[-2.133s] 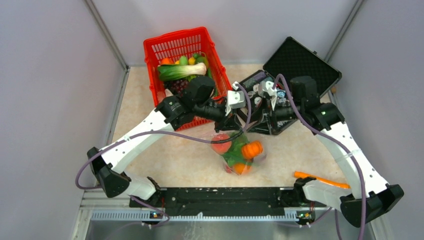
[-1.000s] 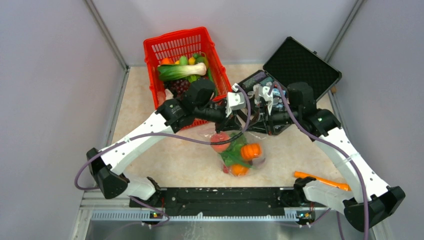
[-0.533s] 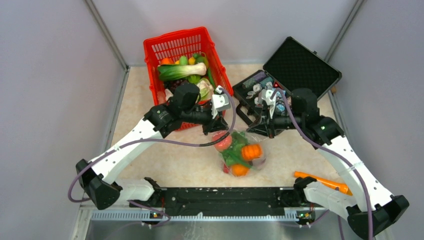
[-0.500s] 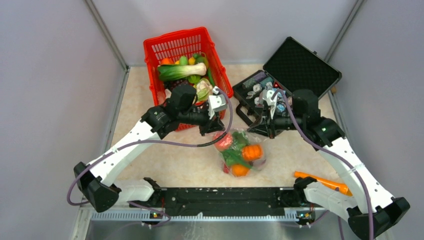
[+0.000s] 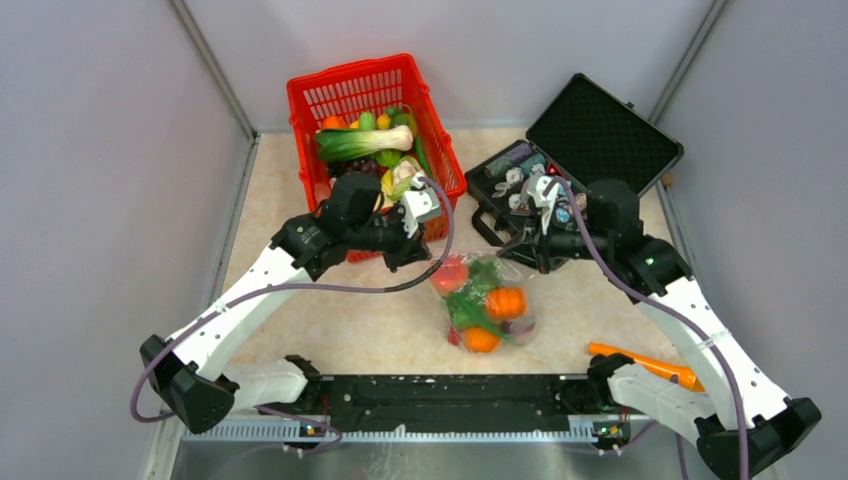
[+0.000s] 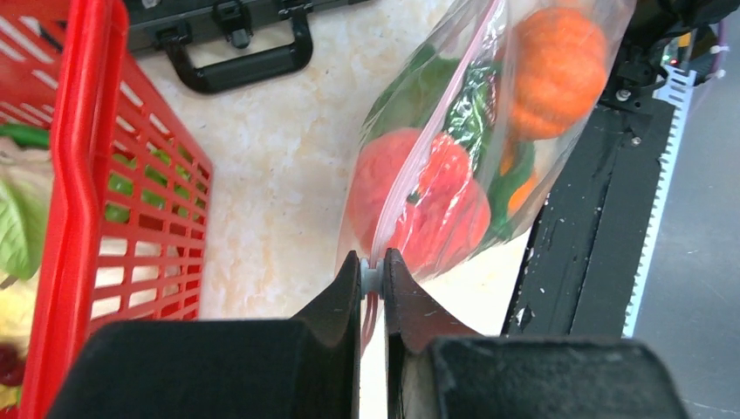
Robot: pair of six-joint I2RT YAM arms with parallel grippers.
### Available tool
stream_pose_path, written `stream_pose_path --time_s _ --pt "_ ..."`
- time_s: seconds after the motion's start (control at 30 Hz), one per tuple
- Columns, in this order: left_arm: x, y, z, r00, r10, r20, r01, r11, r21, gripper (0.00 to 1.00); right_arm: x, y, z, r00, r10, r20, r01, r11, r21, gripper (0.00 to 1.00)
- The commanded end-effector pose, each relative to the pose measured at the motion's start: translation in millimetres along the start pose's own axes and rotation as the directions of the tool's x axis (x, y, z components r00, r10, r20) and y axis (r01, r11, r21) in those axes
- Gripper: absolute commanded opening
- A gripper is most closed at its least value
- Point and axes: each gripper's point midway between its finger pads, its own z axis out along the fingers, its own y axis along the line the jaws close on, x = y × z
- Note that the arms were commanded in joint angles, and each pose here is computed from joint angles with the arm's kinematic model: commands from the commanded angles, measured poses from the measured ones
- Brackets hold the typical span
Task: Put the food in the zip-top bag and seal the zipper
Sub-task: Zip the zipper food storage bag at the center of the board, then place the zipper food storage bag at the center of the board.
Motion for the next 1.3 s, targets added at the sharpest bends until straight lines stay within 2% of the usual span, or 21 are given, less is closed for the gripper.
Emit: stream_pose_path --time_s 0.0,0.43,0.57,0.6,0.67,0.73,0.8,0.87,0.97,1.03,1.2,1.27 --pt "26.4 15.5 -18.2 0.996 -0.023 -0.083 0.014 0.993 -0.115 0.06 -19.1 -1.6 -10.2 0.997 -0.054 0.055 0.051 0.997 0.055 0.00" --pt "28.8 23.2 -27.7 0.995 -0.025 -0.098 0.010 0.988 -0.157 0.07 -21.0 -0.7 -12.1 0.996 -0.057 0.064 0.053 0.997 0.060 0.00" --pt "20.1 23.0 -28.4 0.998 -0.013 -0.059 0.003 0.988 -0.157 0.11 -23.0 -0.9 -11.1 0.996 -0.054 0.075 0.050 0.997 0.059 0.00" --pt "16.5 23.0 -28.7 0.999 -0.012 -0.045 0.005 0.987 -0.158 0.14 -23.3 -1.4 -10.7 0.996 -0.053 0.077 0.049 0.997 0.060 0.00" --pt "9.7 29.5 -31.3 1.000 -0.011 -0.014 0.008 0.980 -0.200 0.40 -23.1 -3.7 -10.4 0.996 -0.046 0.081 0.040 0.996 0.074 0.00" --pt "3.7 33.1 -33.0 1.000 -0.005 0.024 0.010 0.974 -0.227 0.46 -25.0 -8.6 -10.3 0.995 -0.041 0.094 0.032 0.994 0.103 0.00" --pt "-7.4 36.2 -35.9 0.996 -0.001 0.087 0.023 0.967 -0.253 0.62 -26.3 -12.7 -10.8 0.994 -0.036 0.107 0.022 0.991 0.129 0.00" --pt "-17.2 38.5 -42.6 0.989 0.009 0.148 0.035 0.956 -0.290 0.71 -28.5 -17.7 -11.6 0.992 -0.031 0.120 0.012 0.987 0.160 0.00" --pt "-32.5 44.7 -57.8 0.967 0.033 0.254 0.063 0.930 -0.362 0.91 -34.6 -29.0 -15.8 0.989 -0.025 0.147 -0.011 0.972 0.233 0.00" --pt "-44.6 43.2 -69.5 0.941 0.059 0.334 0.080 0.919 -0.386 0.98 -39.8 -38.4 -19.3 0.985 -0.020 0.169 -0.030 0.957 0.289 0.00" --pt "-62.9 43.8 -91.3 0.889 0.086 0.449 0.130 0.894 -0.428 0.99 -64.1 -64.8 -28.1 0.961 -0.007 0.277 -0.113 0.902 0.417 0.00" --pt "-65.7 47.6 -91.2 0.885 0.060 0.462 0.164 0.888 -0.430 0.99 -69.9 -68.8 -27.0 0.953 0.007 0.303 -0.141 0.895 0.422 0.05"
